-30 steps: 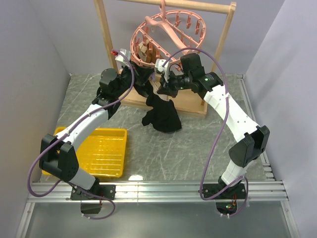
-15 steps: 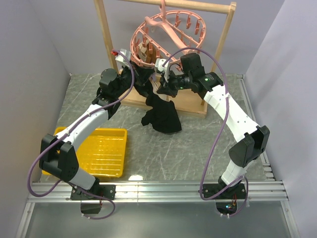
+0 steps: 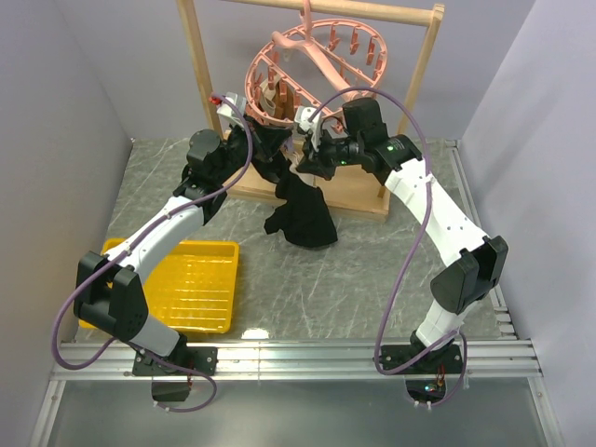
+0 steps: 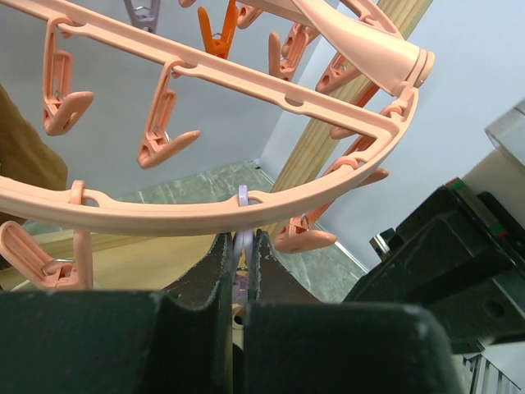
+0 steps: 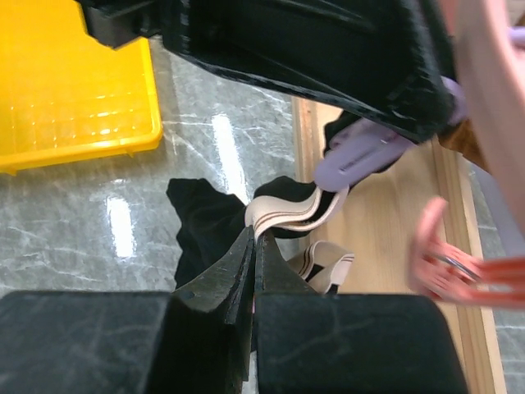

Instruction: Clip the underwear to the hanger

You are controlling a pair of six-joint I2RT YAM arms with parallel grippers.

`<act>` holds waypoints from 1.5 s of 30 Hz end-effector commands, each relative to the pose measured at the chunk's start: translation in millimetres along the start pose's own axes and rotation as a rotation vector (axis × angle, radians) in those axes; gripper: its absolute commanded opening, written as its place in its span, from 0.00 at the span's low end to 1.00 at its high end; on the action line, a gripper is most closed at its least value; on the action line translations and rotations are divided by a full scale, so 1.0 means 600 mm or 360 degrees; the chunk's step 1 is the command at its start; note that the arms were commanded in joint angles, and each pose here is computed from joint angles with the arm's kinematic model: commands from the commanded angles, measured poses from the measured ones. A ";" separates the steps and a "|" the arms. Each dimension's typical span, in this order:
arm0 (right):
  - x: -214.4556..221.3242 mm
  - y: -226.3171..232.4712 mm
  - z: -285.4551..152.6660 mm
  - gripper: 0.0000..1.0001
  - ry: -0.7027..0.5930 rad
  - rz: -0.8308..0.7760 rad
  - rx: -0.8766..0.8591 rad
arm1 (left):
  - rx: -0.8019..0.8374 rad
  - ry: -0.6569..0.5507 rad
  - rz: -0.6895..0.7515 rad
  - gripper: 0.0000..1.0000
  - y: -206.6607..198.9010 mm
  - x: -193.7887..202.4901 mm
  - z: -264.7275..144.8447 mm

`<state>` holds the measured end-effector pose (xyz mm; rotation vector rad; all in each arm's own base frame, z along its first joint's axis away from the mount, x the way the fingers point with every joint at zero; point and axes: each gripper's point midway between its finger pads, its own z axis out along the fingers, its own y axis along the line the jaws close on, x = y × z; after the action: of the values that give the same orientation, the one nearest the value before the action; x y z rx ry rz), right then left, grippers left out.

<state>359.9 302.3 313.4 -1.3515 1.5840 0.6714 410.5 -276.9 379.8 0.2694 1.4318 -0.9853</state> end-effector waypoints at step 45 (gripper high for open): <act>-0.032 0.016 -0.024 0.00 -0.0061 -0.0211 -0.0068 | 0.0084 0.0115 -0.0114 0.00 -0.024 0.023 0.002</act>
<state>346.4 296.6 320.9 -1.4501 1.4837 0.6634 410.1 -278.4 381.7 0.2475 1.4406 -1.0146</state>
